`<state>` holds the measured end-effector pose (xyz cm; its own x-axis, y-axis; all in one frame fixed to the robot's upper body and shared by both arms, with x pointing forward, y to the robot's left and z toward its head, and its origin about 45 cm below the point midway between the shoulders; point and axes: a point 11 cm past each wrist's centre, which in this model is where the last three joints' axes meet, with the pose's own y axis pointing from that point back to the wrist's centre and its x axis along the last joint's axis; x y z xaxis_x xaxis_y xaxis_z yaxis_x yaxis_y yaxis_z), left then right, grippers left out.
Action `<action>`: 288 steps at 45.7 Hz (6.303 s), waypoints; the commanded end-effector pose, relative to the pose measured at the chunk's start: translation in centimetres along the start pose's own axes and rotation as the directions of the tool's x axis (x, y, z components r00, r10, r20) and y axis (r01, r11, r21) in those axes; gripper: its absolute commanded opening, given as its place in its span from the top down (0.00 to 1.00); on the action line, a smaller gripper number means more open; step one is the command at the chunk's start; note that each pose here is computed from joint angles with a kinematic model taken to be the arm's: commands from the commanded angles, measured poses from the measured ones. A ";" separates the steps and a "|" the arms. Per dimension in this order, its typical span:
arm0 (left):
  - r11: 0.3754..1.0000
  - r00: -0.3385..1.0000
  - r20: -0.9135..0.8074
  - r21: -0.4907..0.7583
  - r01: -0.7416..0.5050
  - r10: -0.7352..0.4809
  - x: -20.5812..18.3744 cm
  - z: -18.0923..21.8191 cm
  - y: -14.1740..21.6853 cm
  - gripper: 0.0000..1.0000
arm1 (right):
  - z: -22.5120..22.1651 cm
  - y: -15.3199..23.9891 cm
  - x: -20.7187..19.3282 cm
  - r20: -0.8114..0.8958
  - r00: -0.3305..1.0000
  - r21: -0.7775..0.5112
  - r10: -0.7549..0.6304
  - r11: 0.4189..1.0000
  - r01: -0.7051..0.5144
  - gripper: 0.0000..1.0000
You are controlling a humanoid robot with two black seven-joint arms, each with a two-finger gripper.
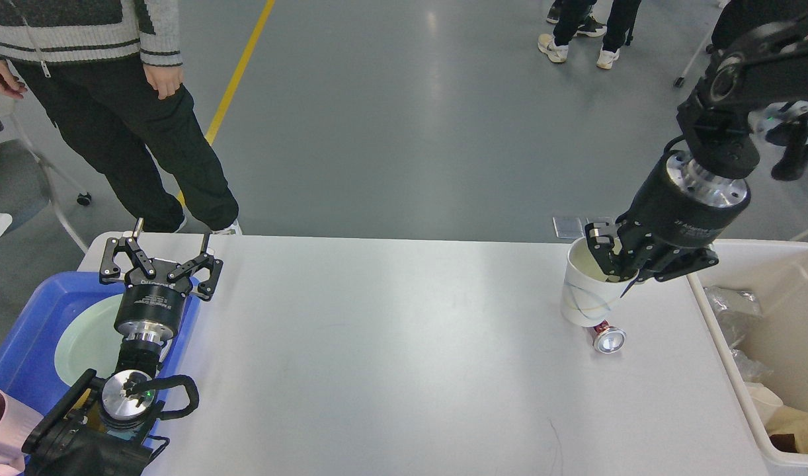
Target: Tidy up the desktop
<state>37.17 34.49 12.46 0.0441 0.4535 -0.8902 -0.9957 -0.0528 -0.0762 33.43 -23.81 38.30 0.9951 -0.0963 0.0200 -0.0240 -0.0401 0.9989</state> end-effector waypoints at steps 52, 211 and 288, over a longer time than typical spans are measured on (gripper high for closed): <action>1.000 1.000 0.001 -0.001 -0.001 0.001 0.0 0.1 0.0 0.04 | 25.8 -4.0 6.3 0.532 0.785 -0.210 0.317 0.948 -0.240 1.00; 1.000 1.000 0.001 0.002 -0.001 0.001 0.0 0.0 0.0 0.04 | -2.3 1.4 -1.2 -0.144 0.989 0.002 0.024 1.000 -0.024 0.02; 1.000 1.000 0.000 -0.002 0.000 0.000 0.0 0.1 0.0 0.04 | 10.4 -30.0 4.6 0.213 0.899 -0.263 0.382 0.909 -0.324 0.03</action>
<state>37.19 34.44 12.46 0.0447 0.4535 -0.8902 -0.9958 -0.0516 -0.0762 37.69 -33.45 8.29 0.8787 -0.2988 0.3722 -0.3012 0.2579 0.9180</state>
